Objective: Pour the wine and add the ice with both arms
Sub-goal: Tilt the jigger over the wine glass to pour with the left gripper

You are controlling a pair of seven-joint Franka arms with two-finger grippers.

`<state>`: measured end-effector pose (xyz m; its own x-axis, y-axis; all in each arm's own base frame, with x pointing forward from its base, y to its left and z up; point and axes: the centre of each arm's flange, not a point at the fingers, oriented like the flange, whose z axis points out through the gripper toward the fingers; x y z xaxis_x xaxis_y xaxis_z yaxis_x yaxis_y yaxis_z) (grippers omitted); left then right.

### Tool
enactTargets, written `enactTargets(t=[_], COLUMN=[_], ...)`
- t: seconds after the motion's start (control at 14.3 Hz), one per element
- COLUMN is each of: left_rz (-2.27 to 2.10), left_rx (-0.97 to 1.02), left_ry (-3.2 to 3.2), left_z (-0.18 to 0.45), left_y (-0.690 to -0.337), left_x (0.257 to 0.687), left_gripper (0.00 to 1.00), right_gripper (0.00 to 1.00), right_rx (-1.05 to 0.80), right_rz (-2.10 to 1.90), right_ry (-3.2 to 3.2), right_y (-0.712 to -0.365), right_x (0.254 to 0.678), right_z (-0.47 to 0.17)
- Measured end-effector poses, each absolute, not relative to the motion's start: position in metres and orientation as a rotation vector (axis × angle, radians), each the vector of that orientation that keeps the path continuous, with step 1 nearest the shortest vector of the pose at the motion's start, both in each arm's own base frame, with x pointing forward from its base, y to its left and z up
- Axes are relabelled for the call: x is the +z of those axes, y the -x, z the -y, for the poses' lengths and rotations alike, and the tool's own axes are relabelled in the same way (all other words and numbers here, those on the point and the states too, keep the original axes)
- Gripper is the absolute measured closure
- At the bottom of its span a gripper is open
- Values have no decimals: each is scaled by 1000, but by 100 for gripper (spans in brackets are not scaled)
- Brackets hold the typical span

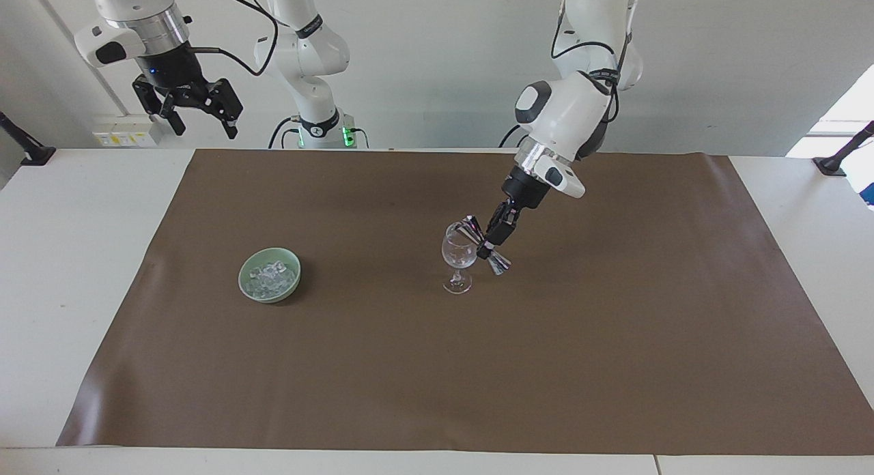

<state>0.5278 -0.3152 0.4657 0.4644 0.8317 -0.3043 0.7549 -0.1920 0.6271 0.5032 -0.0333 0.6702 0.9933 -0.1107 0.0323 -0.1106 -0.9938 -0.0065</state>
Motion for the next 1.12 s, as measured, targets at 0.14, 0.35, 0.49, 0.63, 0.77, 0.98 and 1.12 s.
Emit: enactTargets(t=[0.14, 0.35, 0.49, 0.63, 0.77, 0.98, 1.12], left_rz=[-1299, -1253, -1214, -1185, -1138, -1082, -1053], left_rx=[158, 201, 236, 264, 297, 336, 361], left_ry=[-1992, -2040, -2081, -2110, -2146, -2188, -2210], left_z=[317, 320, 322, 323, 323, 321, 322], left_y=[-526, -525, -524, -524, -524, -525, -525], left_x=[465, 465, 465, 466, 466, 466, 467], left_gripper=[78, 78, 78, 78, 78, 78, 78], right_gripper=[0, 0, 0, 0, 0, 0, 0], right_rx=[-51, -51, -51, -51, -51, -51, -51], right_rz=[-174, -174, -174, -174, -174, -174, -174], right_ry=[3132, 3132, 3132, 3132, 3132, 3132, 3132], right_y=[-503, -503, -503, -503, -503, -503, -503], right_x=[670, 670, 670, 670, 670, 670, 670], right_z=[33, 33, 33, 33, 33, 33, 33])
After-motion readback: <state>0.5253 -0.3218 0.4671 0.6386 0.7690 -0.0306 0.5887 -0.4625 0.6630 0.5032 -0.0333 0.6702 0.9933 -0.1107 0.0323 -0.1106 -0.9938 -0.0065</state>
